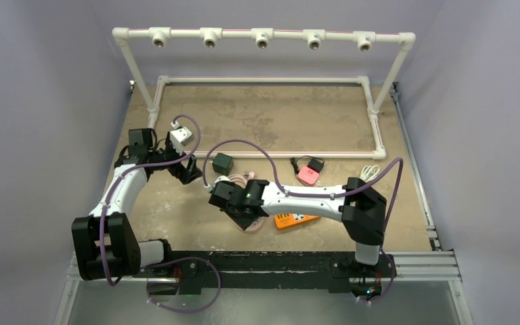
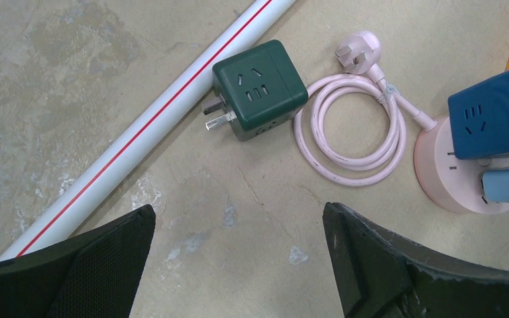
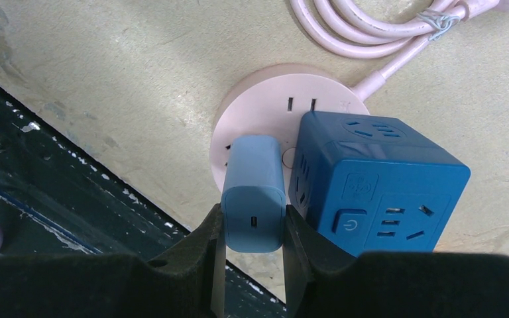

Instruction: Insert the plug

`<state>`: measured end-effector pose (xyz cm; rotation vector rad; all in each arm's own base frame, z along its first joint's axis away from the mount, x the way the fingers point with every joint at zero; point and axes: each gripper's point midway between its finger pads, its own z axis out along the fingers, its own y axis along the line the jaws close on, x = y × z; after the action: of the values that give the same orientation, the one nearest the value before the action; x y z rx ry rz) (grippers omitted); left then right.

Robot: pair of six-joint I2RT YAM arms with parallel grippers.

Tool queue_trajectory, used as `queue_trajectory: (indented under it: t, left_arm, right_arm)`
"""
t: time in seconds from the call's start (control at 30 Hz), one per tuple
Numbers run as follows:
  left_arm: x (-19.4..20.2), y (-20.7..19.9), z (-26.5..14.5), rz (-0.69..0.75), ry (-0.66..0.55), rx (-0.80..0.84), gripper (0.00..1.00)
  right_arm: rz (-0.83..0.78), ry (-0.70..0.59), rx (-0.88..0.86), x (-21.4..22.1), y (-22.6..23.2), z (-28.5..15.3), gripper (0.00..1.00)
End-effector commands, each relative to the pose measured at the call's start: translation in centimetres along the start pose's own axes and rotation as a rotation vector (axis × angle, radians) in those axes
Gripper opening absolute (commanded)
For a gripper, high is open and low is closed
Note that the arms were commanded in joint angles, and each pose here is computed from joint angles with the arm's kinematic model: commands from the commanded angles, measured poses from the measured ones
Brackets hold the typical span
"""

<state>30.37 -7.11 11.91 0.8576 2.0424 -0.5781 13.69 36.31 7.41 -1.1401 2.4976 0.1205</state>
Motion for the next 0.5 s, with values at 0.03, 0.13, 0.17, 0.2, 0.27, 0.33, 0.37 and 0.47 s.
queue_trajectory:
  t: [0.03, 0.13, 0.17, 0.2, 0.27, 0.33, 0.37, 0.47]
  left_arm:
    - [-1.1, -0.3, -0.3, 0.022, -0.036, 0.027, 0.96]
    - [-1.1, -0.4, -0.4, 0.020, -0.034, 0.030, 0.96]
    - [-1.1, -0.5, -0.4, 0.020, -0.033, 0.033, 0.96]
    - [-1.1, -0.5, -0.4, 0.020, -0.033, 0.034, 0.96]
    - [-1.2, -0.6, -0.5, 0.019, -0.034, 0.039, 0.96]
    - [-1.3, -0.7, -0.6, 0.021, -0.036, 0.045, 0.96]
    - [-1.3, -0.8, -0.6, 0.018, -0.035, 0.049, 0.96]
    - [-1.5, -0.9, -0.7, 0.023, -0.038, 0.054, 0.96]
  right_arm:
    - [-0.016, 0.083, 0.006, 2.9, 0.2, 3.0, 0.00]
    - [-0.021, 0.098, 0.002, 3.4, 0.3, 3.5, 0.00]
    - [-0.022, 0.104, -0.002, 3.6, 0.3, 3.7, 0.00]
    - [-0.024, 0.112, -0.008, 3.8, 0.4, 3.8, 0.00]
    - [-0.030, 0.134, -0.031, 4.4, 0.8, 4.2, 0.00]
    - [-0.040, 0.146, -0.040, 4.7, 1.0, 4.5, 0.00]
    - [-0.047, 0.154, -0.044, 4.8, 1.1, 4.7, 0.00]
    - [-0.069, 0.180, -0.052, 5.2, 1.3, 5.2, 0.00]
